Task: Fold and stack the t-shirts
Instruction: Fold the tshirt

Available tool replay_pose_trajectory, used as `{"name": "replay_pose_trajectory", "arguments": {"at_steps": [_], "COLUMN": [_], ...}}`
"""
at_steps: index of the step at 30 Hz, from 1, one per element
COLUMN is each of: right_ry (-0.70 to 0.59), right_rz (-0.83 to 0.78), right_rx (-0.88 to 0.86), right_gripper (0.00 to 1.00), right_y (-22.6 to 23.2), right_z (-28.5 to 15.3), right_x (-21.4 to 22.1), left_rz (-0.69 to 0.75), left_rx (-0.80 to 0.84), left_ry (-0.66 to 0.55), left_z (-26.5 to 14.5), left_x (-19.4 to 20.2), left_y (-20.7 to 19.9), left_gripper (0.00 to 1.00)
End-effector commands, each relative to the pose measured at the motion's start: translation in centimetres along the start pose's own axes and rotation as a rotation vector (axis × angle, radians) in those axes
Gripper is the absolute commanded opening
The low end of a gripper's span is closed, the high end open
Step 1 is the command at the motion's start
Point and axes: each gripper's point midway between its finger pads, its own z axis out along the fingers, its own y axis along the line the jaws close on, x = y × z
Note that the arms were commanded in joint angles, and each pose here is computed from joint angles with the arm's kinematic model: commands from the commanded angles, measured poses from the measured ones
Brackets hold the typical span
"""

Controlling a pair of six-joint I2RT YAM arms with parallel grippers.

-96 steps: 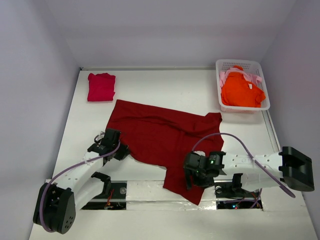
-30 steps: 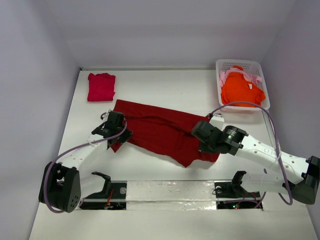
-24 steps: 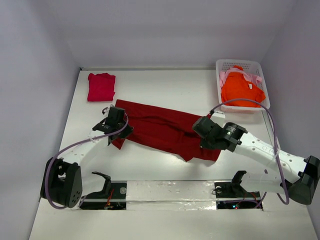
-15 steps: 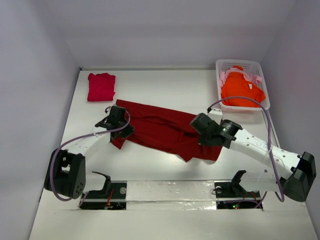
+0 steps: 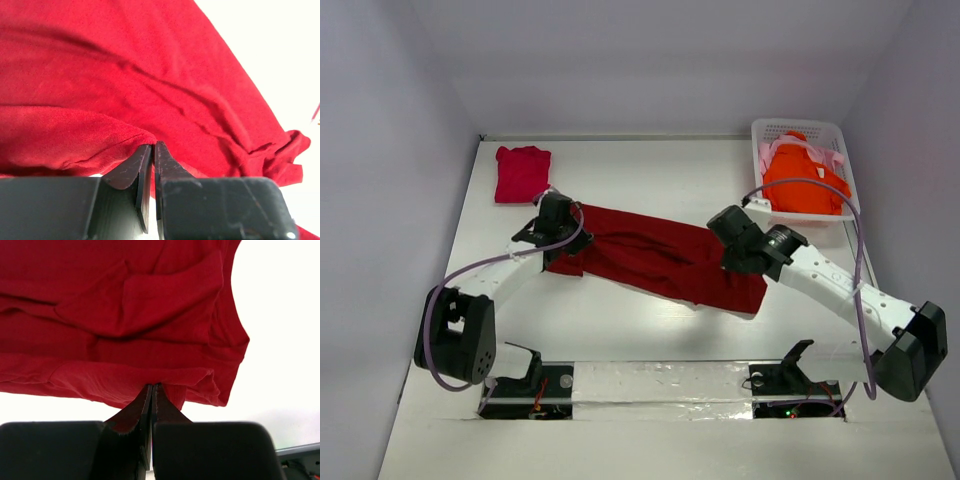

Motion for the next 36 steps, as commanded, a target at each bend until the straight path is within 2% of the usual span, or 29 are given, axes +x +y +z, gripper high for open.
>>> {"name": "replay_pose_trajectory", "arguments": {"at_steps": [1,8,15,36], "right_ry": [-0.094,-0.127,-0.145,-0.161], "right_rz": [0.021,0.009,0.009,0.024], "right_rx": [-0.022,-0.005,0.019,0.082], "right_gripper": [0.0,0.0,0.0,0.0], "right_y": [1.1,1.5,1.5,0.3], "right_z": [-0.2,0.1,0.9,3.0], "right_x": [-3.4,-5.5,-7.4,-8.9], "left_rz": [0.014,0.065,0.126,0.145], "left_rx": [0.075,0.041,-0.037,0.058], "left_ry": [-0.074,-0.172,-0.15,-0.216], "left_z": [-0.1,0.4,2.5,3.6], "left_x": [-2.9,-5.5,-6.3,-9.8], "left_y": [-2.9,-2.8,-2.2,-6.2], "left_gripper": [0.0,0.0,0.0,0.0]}}
